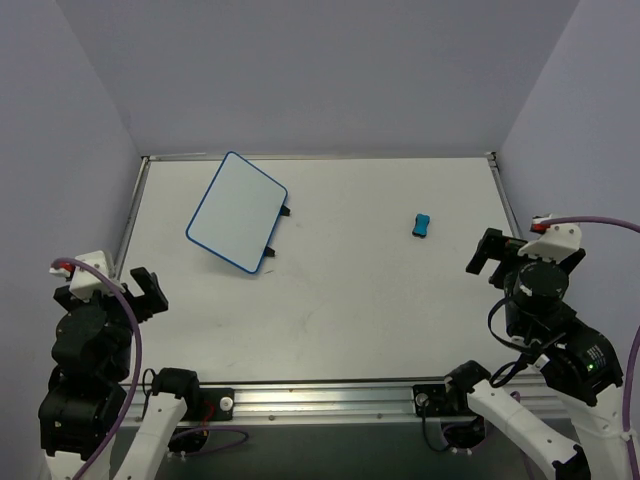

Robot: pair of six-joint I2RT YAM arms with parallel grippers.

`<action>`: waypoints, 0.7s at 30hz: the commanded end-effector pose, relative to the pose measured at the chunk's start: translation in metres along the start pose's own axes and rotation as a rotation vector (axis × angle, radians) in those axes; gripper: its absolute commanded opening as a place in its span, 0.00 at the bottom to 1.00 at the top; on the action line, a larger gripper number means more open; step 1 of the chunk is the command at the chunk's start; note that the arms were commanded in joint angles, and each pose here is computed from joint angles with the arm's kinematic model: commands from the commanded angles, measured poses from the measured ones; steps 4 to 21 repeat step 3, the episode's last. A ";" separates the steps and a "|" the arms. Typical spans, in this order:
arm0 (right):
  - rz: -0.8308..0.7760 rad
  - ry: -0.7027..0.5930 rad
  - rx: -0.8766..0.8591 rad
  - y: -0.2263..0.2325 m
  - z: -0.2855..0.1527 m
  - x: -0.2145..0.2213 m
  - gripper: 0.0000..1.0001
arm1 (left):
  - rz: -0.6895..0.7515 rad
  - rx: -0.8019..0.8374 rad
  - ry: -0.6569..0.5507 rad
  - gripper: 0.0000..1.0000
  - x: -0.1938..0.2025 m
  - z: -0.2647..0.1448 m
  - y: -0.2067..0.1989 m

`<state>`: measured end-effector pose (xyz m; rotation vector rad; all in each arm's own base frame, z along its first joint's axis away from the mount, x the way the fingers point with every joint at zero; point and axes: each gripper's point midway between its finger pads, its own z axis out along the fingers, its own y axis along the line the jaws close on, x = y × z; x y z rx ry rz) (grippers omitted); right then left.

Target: Erase the whiteboard

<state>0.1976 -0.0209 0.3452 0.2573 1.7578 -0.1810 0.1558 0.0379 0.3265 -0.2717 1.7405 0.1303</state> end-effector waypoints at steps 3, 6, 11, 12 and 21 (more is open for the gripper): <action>0.003 -0.005 0.019 -0.001 0.001 -0.002 1.00 | -0.013 0.042 -0.061 0.94 -0.020 -0.003 -0.007; 0.003 -0.005 0.019 -0.001 0.001 -0.002 1.00 | -0.013 0.042 -0.061 0.94 -0.020 -0.003 -0.007; 0.003 -0.005 0.019 -0.001 0.001 -0.002 1.00 | -0.013 0.042 -0.061 0.94 -0.020 -0.003 -0.007; 0.003 -0.005 0.019 -0.001 0.001 -0.002 1.00 | -0.013 0.042 -0.061 0.94 -0.020 -0.003 -0.007; 0.003 -0.005 0.019 -0.001 0.001 -0.002 1.00 | -0.013 0.042 -0.061 0.94 -0.020 -0.003 -0.007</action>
